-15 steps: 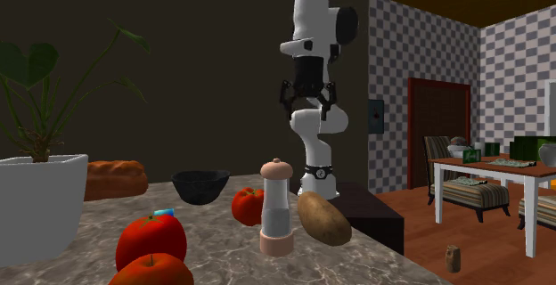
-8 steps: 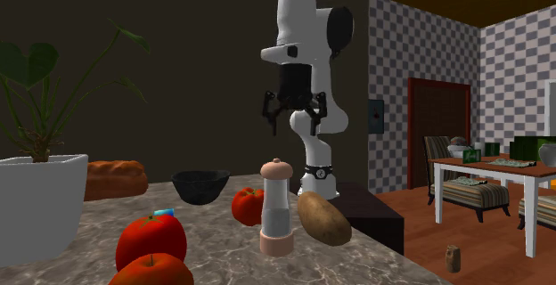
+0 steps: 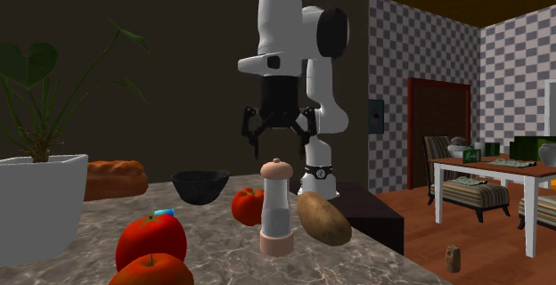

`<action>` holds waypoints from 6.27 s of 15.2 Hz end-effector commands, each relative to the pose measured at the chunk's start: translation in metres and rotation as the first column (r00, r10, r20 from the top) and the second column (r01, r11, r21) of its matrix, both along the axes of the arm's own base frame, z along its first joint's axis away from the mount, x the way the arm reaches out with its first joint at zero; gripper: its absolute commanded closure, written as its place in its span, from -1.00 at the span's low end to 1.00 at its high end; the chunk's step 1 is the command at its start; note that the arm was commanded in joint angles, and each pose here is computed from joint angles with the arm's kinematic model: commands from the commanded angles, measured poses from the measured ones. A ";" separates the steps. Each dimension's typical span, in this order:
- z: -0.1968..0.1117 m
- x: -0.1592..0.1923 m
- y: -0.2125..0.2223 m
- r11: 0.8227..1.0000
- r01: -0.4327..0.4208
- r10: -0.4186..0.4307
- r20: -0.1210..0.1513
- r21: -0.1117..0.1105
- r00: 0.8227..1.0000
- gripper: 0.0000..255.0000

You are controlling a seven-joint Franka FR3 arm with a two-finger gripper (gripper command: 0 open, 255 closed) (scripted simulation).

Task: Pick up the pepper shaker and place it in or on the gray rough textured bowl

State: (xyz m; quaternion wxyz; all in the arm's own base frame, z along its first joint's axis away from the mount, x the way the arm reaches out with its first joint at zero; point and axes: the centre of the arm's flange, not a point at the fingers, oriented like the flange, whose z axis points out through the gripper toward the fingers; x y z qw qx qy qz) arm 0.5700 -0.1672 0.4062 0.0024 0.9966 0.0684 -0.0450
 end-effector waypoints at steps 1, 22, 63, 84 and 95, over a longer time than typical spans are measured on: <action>-0.011 0.003 -0.003 1.000 0.000 0.000 0.001 0.000 1.000 -1.00; -0.034 0.000 -0.003 1.000 0.000 0.000 0.001 0.000 1.000 1.00; 0.153 -0.066 -0.065 1.000 0.000 0.000 0.001 0.000 1.000 1.00; 0.204 -0.265 -0.252 1.000 0.000 0.000 0.001 0.000 1.000 1.00; 0.154 -0.279 -0.265 1.000 0.000 0.000 0.001 0.000 1.000 1.00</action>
